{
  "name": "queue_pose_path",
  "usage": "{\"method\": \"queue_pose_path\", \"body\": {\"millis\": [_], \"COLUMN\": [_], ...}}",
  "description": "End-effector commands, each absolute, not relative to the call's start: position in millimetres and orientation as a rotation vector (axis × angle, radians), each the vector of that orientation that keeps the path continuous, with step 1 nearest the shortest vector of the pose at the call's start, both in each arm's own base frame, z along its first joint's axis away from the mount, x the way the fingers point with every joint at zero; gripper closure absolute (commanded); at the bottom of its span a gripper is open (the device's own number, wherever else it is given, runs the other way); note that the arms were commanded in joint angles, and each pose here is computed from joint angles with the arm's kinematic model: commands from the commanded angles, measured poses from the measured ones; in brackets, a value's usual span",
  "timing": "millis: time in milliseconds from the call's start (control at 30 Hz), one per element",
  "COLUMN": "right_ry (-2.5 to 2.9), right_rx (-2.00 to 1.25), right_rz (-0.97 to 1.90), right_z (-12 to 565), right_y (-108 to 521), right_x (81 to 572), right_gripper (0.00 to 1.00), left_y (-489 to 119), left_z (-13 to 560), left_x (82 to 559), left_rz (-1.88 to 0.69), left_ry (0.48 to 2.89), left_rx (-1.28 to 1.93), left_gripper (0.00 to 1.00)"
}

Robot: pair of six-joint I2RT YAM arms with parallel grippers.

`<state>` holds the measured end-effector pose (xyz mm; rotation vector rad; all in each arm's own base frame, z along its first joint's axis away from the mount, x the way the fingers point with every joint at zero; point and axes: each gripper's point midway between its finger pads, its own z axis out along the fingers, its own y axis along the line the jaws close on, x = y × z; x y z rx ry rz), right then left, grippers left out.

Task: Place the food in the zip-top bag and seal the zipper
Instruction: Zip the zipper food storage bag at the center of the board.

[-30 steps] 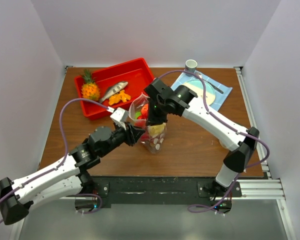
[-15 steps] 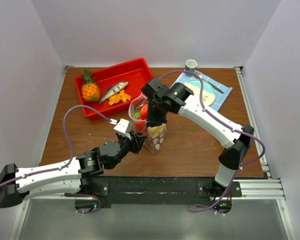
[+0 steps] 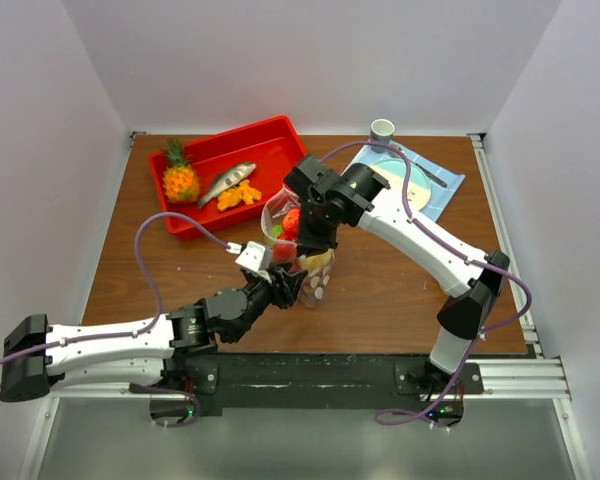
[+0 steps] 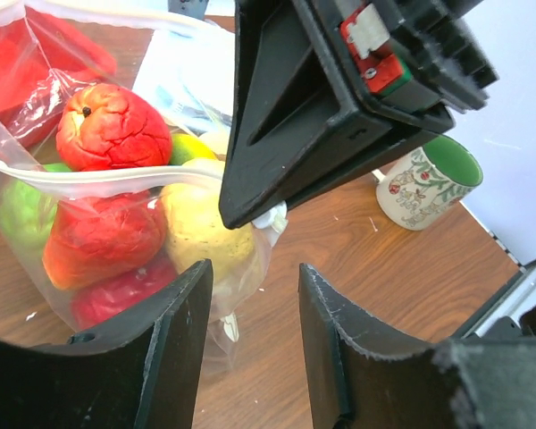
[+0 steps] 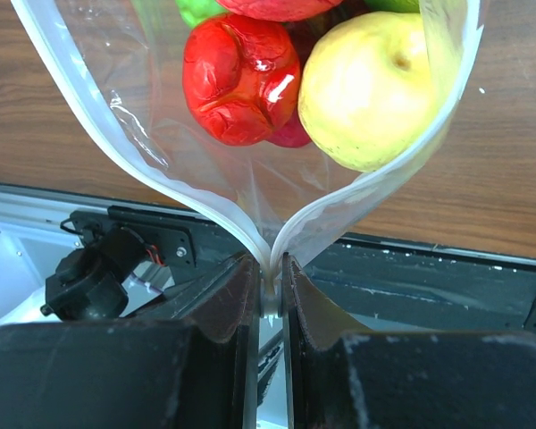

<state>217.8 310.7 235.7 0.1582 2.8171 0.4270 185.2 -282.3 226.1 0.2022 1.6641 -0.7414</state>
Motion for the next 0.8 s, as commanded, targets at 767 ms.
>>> {"method": "queue_pose_path", "body": {"millis": [767], "right_ry": [2.823], "right_rx": [0.236], "right_rz": [0.414], "right_z": [242], "right_y": [307], "right_x": [217], "right_gripper": [1.00], "left_y": [-294], "left_z": [246], "left_x": [195], "left_rz": [-0.697], "left_ry": [1.575], "left_rx": [0.093], "left_gripper": [0.82]}}
